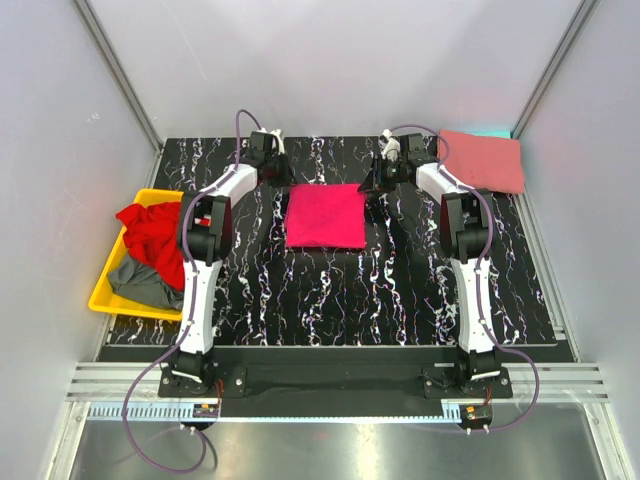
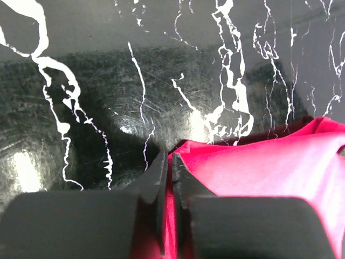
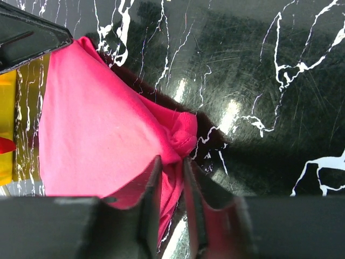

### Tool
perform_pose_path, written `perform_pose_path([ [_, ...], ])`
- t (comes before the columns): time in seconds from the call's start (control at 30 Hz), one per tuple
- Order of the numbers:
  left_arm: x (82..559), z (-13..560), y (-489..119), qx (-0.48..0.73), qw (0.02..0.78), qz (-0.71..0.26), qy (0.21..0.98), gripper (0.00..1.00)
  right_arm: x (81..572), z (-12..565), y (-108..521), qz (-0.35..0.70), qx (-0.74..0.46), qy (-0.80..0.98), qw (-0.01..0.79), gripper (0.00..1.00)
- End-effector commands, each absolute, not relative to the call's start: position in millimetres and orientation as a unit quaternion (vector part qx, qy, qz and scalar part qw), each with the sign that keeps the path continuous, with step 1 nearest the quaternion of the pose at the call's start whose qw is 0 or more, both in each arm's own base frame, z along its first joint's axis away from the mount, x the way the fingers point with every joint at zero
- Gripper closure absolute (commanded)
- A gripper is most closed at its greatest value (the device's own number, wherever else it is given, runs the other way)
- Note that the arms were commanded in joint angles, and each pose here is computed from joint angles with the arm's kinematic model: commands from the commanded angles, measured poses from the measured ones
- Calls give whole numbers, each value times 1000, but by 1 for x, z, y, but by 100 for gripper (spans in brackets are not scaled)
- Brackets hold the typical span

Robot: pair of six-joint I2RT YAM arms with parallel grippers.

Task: Fold and stack the t-shirts
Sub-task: Fold the tshirt

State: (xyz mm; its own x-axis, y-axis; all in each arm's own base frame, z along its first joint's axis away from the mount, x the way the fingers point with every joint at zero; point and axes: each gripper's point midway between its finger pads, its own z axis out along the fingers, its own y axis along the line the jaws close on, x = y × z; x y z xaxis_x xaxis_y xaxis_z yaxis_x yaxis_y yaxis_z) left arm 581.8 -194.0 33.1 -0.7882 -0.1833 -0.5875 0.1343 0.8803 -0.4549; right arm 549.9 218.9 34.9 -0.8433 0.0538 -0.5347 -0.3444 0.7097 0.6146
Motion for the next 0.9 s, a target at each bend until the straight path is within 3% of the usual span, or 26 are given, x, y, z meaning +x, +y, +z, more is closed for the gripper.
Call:
perform_pose_path([
  [0.0,597,59,-195,-9,359,-250,899,100,557,42,219,376,-86,877,288,76],
  [0.17,604,69,-171,-97,379,-212,896,100,559,39,217,371,-79,877,296,100],
  [0.3,605,53,-168,-118,361,-203,903,100,560,37,220,379,-79,875,292,100],
  [0.43,603,53,-176,-105,359,-226,900,100,560,41,222,385,-81,872,291,68],
  [0.47,602,55,-176,-104,361,-227,899,100,560,43,223,388,-83,870,291,53],
  [0.67,604,82,-172,-93,371,-224,896,75,555,43,225,406,-90,869,270,22],
  [0.73,606,95,-168,-93,381,-224,892,67,555,36,225,407,-87,873,255,21],
  [0.87,605,117,-159,-100,394,-212,889,63,551,25,230,424,-83,874,221,20],
])
